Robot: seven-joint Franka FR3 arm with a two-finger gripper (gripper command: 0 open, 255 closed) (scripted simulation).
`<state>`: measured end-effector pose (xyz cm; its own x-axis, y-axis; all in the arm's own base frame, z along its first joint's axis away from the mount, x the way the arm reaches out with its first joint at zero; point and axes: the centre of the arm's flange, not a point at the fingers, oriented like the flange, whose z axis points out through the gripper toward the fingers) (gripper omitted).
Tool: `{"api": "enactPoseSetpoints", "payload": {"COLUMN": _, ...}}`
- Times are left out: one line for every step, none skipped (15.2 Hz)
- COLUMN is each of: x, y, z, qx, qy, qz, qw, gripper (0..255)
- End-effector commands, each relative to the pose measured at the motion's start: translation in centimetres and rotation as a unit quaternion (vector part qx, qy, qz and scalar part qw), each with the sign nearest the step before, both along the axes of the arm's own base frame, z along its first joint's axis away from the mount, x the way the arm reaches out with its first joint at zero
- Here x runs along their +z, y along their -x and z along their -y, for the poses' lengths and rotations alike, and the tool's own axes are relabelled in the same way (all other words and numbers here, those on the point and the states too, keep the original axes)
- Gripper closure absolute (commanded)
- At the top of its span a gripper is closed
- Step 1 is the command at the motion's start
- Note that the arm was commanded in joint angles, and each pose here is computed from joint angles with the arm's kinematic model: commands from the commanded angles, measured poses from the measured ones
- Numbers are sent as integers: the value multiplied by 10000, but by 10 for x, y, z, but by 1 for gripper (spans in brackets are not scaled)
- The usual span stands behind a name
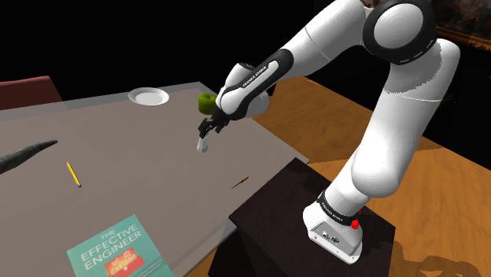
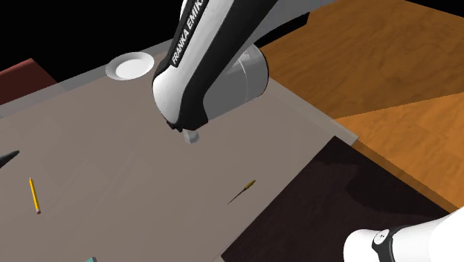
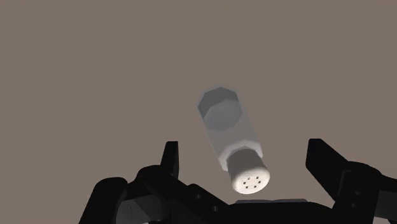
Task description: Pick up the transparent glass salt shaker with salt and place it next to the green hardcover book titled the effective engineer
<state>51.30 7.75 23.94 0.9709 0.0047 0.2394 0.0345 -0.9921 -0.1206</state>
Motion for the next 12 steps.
{"api": "enactPoseSetpoints", "payload": {"x": -11, "y": -3, "z": -2, "qx": -4, "qy": -2, "qz": 10, "qw": 10000, "gripper": 0}}
{"api": "enactPoseSetpoints", "payload": {"x": -16, "y": -5, "z": -2, "qx": -4, "qy": -2, "qz": 10, "qw": 10000, "gripper": 0}}
{"api": "enactPoseSetpoints", "payload": {"x": -21, "y": -6, "z": -3, "qx": -4, "qy": -2, "qz": 10, "qw": 10000, "gripper": 0}}
{"api": "enactPoseSetpoints", "payload": {"x": -26, "y": -7, "z": -4, "qx": -4, "qy": -2, "qz": 10, "qw": 10000, "gripper": 0}}
{"api": "enactPoseSetpoints", "payload": {"x": -34, "y": -9, "z": -5, "qx": -4, "qy": -2, "qz": 10, "qw": 10000, "gripper": 0}}
{"api": "enactPoseSetpoints", "payload": {"x": -34, "y": -9, "z": -5, "qx": -4, "qy": -2, "qz": 10, "qw": 10000, "gripper": 0}}
{"api": "enactPoseSetpoints", "payload": {"x": -34, "y": -9, "z": -5, "qx": -4, "qy": -2, "qz": 10, "qw": 10000, "gripper": 0}}
{"api": "enactPoseSetpoints", "payload": {"x": -34, "y": -9, "z": -5, "qx": -4, "qy": -2, "qz": 10, "qw": 10000, "gripper": 0}}
{"api": "enactPoseSetpoints", "payload": {"x": -34, "y": -9, "z": -5, "qx": -4, "qy": -2, "qz": 10, "qw": 10000, "gripper": 0}}
{"api": "enactPoseSetpoints", "payload": {"x": -34, "y": -9, "z": -5, "qx": -4, "qy": -2, "qz": 10, "qw": 10000, "gripper": 0}}
{"api": "enactPoseSetpoints", "payload": {"x": -34, "y": -9, "z": -5, "qx": -4, "qy": -2, "qz": 10, "qw": 10000, "gripper": 0}}
{"api": "enactPoseSetpoints", "payload": {"x": -34, "y": -9, "z": -5, "qx": -4, "qy": -2, "qz": 10, "qw": 10000, "gripper": 0}}
